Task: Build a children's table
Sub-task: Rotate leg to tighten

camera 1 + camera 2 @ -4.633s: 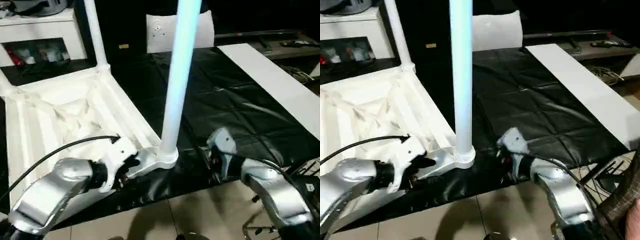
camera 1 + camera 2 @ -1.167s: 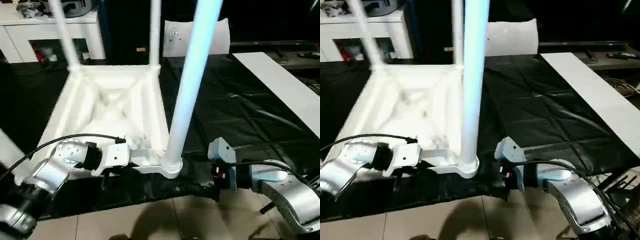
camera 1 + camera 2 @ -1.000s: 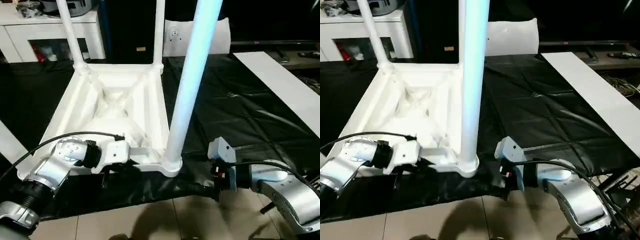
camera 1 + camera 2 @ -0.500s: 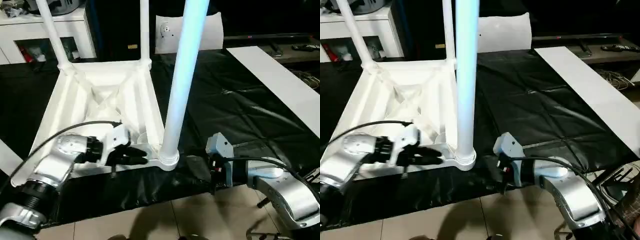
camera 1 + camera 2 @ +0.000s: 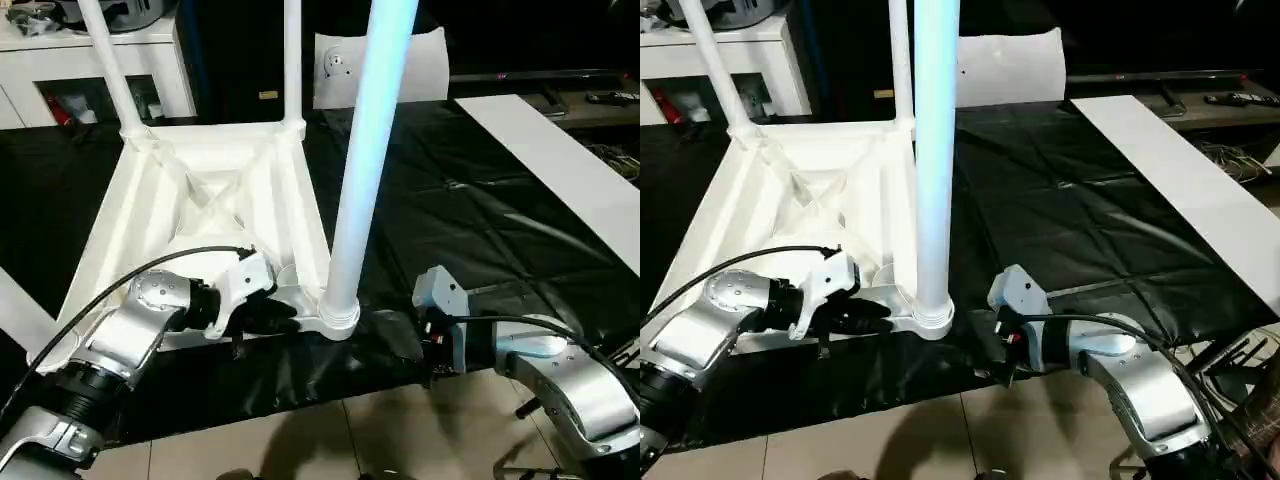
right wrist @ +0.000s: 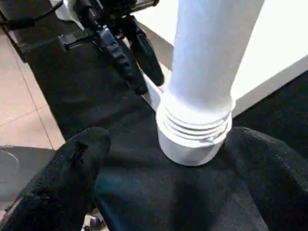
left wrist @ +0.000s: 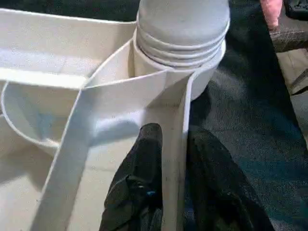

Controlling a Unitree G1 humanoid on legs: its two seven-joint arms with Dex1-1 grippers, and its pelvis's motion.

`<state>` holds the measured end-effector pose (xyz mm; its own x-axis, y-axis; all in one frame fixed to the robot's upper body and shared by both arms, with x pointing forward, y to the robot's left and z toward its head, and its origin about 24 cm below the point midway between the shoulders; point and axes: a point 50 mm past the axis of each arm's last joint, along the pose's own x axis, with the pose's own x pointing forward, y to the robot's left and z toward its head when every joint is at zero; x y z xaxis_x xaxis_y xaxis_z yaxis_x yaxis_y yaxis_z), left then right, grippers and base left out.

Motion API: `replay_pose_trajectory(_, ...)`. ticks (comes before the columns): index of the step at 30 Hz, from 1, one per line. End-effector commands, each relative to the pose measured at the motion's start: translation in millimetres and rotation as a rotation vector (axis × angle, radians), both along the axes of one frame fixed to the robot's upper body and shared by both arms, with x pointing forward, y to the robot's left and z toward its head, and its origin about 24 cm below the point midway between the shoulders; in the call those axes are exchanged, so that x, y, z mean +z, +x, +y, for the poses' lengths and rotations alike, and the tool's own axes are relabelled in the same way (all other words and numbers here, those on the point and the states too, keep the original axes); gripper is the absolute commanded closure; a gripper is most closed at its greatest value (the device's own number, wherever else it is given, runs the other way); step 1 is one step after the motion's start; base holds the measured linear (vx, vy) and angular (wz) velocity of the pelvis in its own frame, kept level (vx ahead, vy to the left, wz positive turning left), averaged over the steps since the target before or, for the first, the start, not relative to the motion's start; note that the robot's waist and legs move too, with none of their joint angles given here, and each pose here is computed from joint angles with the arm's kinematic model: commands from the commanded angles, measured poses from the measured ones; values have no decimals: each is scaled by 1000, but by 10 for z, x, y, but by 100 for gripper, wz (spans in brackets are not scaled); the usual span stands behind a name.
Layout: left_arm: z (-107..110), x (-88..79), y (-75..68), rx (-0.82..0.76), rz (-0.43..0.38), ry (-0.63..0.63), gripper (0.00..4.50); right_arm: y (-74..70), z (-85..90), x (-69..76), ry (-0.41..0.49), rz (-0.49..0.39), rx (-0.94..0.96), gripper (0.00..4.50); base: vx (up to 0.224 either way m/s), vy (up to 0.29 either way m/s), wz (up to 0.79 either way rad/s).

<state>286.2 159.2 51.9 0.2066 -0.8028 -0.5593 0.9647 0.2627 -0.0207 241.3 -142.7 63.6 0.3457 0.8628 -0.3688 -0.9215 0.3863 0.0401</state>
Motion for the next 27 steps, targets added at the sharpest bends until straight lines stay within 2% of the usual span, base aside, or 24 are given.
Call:
replay_pose_trajectory(1,-10,-8,-2,-2,-15,20,362,23,-1,22,-8,-22,1,0,0,0,0)
replay_pose_trajectory(3,-16,-18,13,4,-25,28,362,26,-2,20,-10,-24,0,0,0,0,0)
replay_pose_trajectory(4,-16,-20,22,10,-28,27,388,27,-3,20,-10,-25,0,0,0,0,0)
replay_pose_trajectory(8,-23,-11,44,8,-53,32,402,32,-9,18,-11,-29,-5,0,0,0,0)
replay_pose_trajectory(10,-23,-19,16,-35,-48,57,438,39,-16,14,-12,-34,-12,0,0,0,0)
replay_pose_trajectory(12,-24,-28,1,-63,-54,73,446,45,-21,8,-14,-37,-17,0,0,0,0)
replay_pose_trajectory(21,-38,-43,-22,-171,-71,100,446,80,-14,7,-12,-44,-24,0,0,0,0)
replay_pose_trajectory(27,-73,11,-17,-293,-87,56,446,111,18,51,41,-41,26,0,0,0,0)
